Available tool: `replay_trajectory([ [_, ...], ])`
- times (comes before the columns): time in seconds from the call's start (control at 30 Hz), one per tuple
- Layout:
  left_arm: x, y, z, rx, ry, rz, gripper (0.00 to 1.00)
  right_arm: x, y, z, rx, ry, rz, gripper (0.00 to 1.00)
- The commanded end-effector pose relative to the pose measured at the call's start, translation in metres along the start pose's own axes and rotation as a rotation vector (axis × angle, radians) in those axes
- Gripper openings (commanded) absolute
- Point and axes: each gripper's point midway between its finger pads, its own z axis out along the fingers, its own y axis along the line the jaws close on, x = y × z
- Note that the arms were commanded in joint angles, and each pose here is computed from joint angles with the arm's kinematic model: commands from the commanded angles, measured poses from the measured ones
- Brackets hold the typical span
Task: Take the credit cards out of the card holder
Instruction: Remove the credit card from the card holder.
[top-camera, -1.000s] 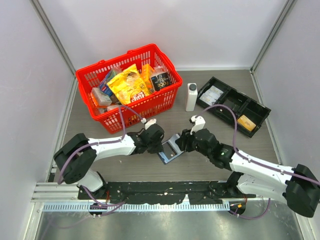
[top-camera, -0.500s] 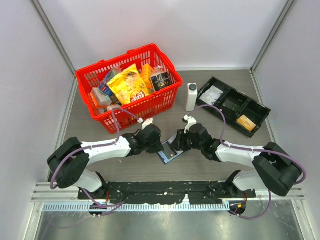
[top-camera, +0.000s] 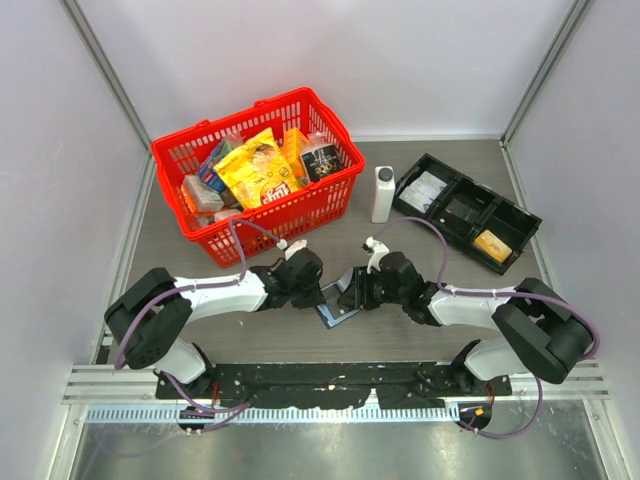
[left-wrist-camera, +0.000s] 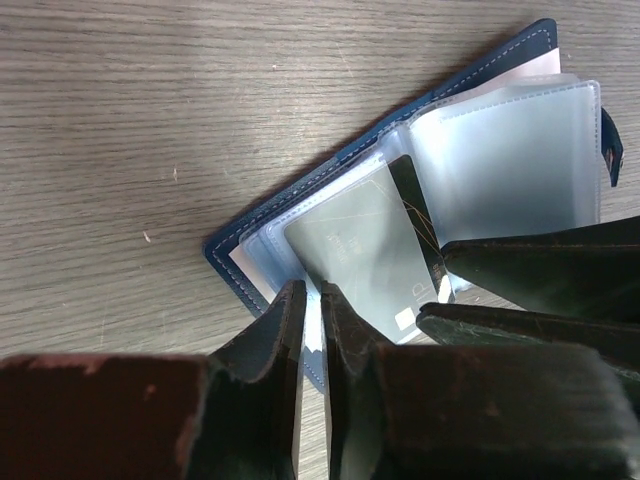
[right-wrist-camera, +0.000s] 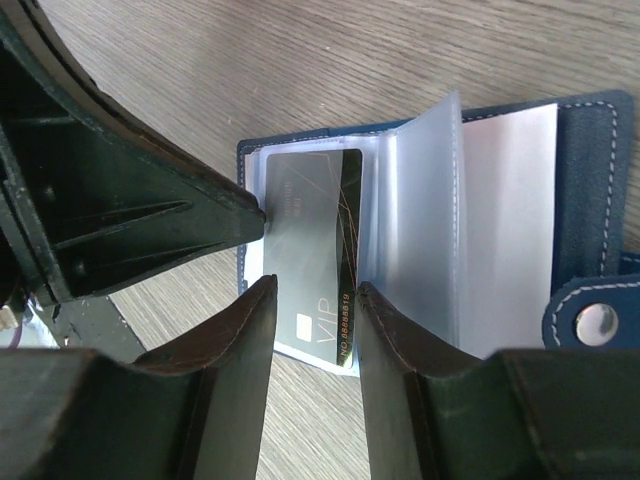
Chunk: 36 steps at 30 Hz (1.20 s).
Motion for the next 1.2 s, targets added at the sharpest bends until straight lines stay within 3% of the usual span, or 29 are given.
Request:
replay_trajectory([
  [0.0, -0.006, 0.004, 0.003, -0.004, -0.014, -0.008, 0.14, -0.008, 0.014, 0.002, -0.07, -0.023, 0.008, 0.42],
  [0.17, -0.005, 0.006, 0.003, -0.014, -0.006, 0.006, 0.13, -0.008, 0.024, -0.001, -0.126, -0.034, 0.034, 0.35],
  [0.6, -0.001, 0.005, 0.007, -0.017, 0.032, 0.055, 0.0, -0.001, 0.019, 0.012, -0.152, -0.07, 0.194, 0.34],
  [1.17, 0.007, 0.0, 0.01, 0.009, 0.068, 0.092, 0.0, -0.01, 0.046, 0.014, -0.315, -0.066, 0.262, 0.29],
])
